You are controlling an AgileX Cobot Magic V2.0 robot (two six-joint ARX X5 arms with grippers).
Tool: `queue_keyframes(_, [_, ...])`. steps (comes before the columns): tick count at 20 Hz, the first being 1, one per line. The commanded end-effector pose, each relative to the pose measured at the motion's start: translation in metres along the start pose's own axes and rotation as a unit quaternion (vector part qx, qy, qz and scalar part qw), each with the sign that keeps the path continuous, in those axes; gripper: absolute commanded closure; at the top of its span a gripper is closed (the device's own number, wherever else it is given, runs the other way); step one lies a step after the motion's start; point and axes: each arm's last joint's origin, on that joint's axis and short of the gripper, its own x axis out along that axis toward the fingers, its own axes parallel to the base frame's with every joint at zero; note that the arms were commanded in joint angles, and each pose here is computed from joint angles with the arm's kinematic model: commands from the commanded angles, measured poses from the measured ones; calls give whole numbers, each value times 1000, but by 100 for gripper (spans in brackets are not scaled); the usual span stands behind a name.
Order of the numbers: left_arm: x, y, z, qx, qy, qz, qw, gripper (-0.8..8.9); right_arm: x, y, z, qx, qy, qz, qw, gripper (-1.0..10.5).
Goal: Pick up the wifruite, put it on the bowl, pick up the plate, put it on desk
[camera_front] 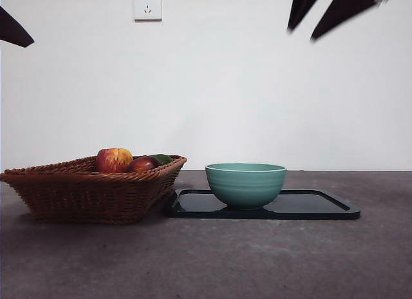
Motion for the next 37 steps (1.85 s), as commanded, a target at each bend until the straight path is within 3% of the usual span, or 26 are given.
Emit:
queue_keyframes(1, [0,-1,2,10,-4,-4,1000,501,-33,8,-4,-15,-30,10,999,729])
queue_keyframes(6, [0,-1,2,10,-4,-4,1000,501,-75,14,-57,-28,-56,43,997,729])
queue_keyframes(12, [0,-1,2,10,-4,-4,1000,501,-72,13,-134,-31,-21,123,992,729])
queue_keyframes(15, [0,-1,2,10,-4,-4,1000,501,-70,10,-156,-25,-1,131,991,729])
queue_keyframes(37, [0,-2,7,15,-23,-8,1000,501,-73,10,-159,-25,0,131,991,729])
